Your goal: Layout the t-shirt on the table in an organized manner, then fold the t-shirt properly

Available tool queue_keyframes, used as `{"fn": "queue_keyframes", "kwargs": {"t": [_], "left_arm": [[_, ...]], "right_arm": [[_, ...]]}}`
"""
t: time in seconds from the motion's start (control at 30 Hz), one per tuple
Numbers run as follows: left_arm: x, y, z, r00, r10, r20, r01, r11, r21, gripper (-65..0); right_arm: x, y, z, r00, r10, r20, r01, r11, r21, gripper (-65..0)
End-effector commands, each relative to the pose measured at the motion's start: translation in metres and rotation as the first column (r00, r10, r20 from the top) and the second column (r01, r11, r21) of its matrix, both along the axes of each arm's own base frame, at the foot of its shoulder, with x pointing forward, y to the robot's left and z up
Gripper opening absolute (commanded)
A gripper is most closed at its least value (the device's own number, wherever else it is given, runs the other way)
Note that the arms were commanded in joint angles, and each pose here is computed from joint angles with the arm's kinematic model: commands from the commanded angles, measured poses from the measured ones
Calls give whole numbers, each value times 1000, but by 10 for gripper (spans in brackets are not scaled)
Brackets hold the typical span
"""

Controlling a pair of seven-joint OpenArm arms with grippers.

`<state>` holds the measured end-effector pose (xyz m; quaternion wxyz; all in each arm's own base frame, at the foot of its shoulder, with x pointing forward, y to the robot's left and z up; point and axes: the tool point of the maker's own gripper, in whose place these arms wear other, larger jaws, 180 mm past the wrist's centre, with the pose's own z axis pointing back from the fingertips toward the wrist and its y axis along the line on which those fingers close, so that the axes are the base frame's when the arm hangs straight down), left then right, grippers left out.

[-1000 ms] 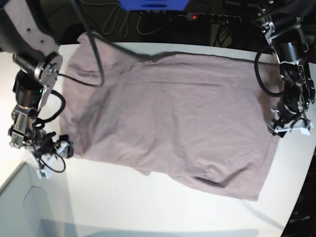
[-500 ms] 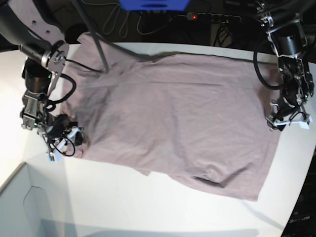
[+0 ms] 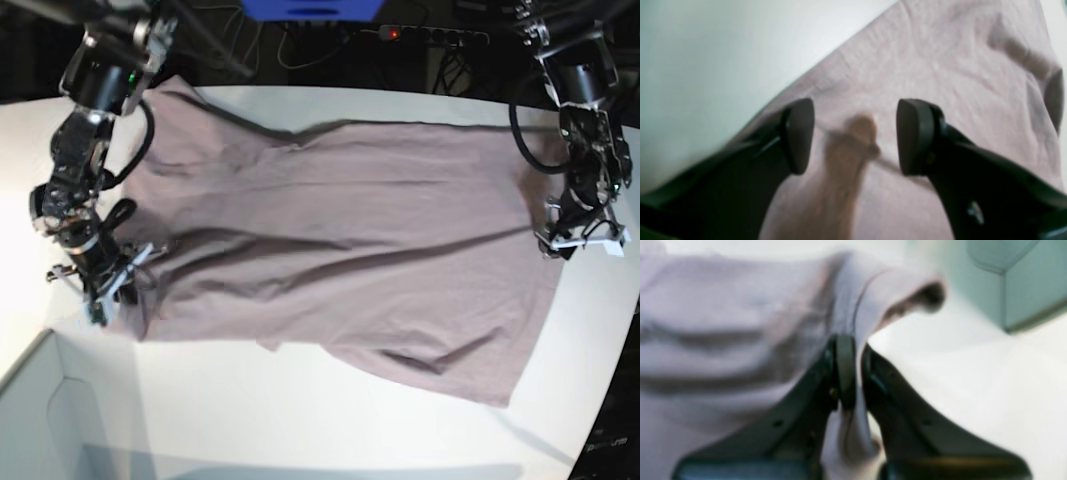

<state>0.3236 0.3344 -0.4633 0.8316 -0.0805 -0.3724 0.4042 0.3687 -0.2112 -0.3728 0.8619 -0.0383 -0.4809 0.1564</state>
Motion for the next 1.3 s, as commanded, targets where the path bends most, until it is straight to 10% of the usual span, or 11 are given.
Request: {"fn": "queue_keyframes", "kwargs": {"t": [0.0,0.3,0.47,0.57,0.83,1.03,1.27], "left_arm": [[-5,4,-3,999,6,-37,-6,1000,-2,-265],[-6,4,-3,999,6,-39,-6,1000,-2,-265],[-5,4,-2,999,9,-34,-10,1000,-7,-265],[-4,4,-2,999,9,-32,-10,1000,-7,-265],[-4,4,-2,999,10,-32,-10,1000,-8,-265],[-5,4,-2,999,10,-33,-10,1000,-8,-265],[-5,3,-3,999,10,-33,-10,1000,-9,-265]], "right_arm": [[6,21,32,990,67,121,-69,998,15,-650],[-116,135,4,921,390,-8,-390,921,6,-650],[-171,171,-30,827,546,-136,-544,837,54,-648],[-184,175,-40,802,573,-170,-570,819,67,-551],[-167,133,-11,872,475,-116,-481,877,-26,-241],[-125,130,22,905,425,-2,-424,903,-66,-231],[-55,134,14,943,319,-97,-327,942,-81,-231]]}}
